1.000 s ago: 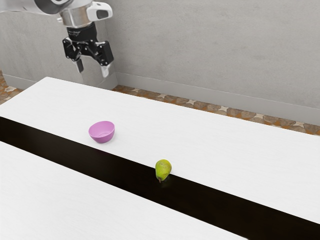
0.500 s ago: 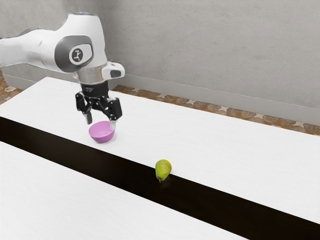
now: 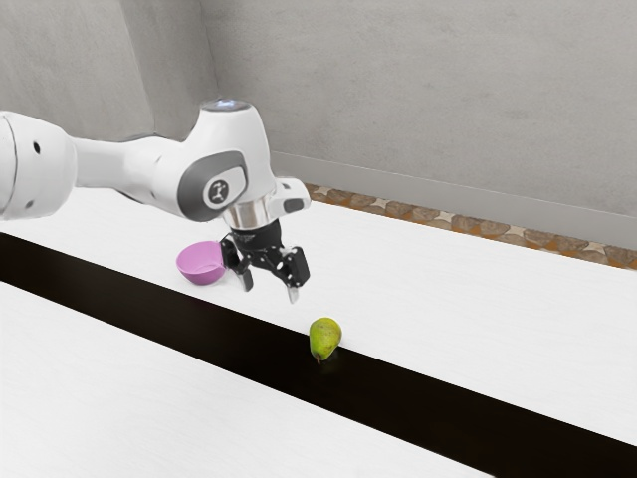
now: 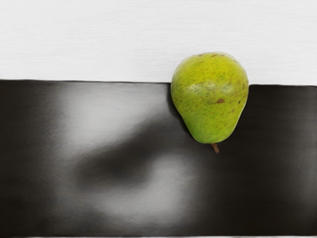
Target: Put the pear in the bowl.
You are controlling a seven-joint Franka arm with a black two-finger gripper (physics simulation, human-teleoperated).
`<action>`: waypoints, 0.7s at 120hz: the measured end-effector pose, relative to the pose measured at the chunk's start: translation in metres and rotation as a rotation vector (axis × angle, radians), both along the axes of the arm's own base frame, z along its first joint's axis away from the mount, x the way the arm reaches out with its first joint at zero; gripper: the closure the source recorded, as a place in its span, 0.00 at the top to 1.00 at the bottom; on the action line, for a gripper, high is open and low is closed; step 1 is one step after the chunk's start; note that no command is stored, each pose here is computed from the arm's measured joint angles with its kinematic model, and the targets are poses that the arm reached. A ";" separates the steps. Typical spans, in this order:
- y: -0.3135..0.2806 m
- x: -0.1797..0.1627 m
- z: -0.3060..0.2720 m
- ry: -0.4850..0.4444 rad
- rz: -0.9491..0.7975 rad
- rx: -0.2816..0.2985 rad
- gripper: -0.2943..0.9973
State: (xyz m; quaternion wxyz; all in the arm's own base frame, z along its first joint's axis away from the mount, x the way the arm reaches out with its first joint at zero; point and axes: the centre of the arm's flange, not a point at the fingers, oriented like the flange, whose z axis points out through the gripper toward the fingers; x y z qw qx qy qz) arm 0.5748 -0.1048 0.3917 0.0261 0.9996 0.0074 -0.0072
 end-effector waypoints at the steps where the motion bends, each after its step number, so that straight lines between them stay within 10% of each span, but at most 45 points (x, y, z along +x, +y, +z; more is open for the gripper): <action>1: -0.001 0.001 -0.002 0.000 0.001 -0.001 0.77; 84: -0.041 0.051 -0.078 -0.005 0.034 -0.048 0.77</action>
